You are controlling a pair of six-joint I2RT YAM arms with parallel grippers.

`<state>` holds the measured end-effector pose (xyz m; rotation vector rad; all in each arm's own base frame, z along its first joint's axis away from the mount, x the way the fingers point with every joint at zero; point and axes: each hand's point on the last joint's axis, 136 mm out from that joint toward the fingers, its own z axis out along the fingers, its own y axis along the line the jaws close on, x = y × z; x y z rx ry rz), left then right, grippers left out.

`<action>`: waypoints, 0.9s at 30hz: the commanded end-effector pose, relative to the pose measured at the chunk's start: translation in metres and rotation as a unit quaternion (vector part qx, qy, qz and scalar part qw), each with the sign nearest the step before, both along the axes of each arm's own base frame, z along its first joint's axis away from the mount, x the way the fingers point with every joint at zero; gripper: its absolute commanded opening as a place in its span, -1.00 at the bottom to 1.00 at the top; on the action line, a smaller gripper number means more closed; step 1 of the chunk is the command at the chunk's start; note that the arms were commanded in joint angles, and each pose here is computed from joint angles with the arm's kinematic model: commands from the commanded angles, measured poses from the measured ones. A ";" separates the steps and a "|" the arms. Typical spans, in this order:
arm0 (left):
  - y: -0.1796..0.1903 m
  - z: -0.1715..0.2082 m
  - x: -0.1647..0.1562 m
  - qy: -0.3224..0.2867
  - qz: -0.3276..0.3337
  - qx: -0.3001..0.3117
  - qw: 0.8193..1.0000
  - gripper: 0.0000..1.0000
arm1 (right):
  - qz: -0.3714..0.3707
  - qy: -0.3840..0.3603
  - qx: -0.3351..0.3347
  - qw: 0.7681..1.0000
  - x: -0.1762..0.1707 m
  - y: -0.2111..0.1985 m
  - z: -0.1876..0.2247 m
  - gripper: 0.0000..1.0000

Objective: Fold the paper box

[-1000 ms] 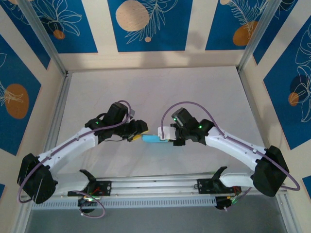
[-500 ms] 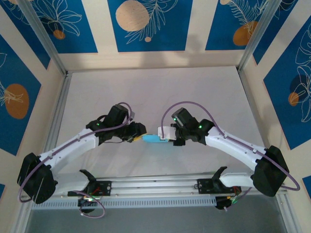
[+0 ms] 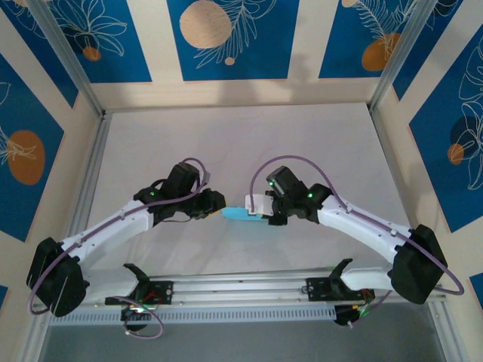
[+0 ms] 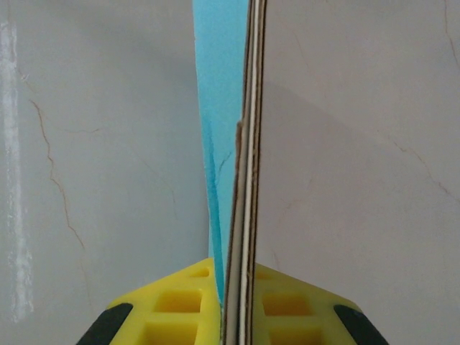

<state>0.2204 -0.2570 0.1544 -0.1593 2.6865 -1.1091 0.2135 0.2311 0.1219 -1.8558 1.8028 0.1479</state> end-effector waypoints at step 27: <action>0.016 -0.040 0.023 -0.066 -0.024 0.193 0.979 -0.55 | -0.046 0.092 0.104 0.989 -0.009 0.007 0.033 0.02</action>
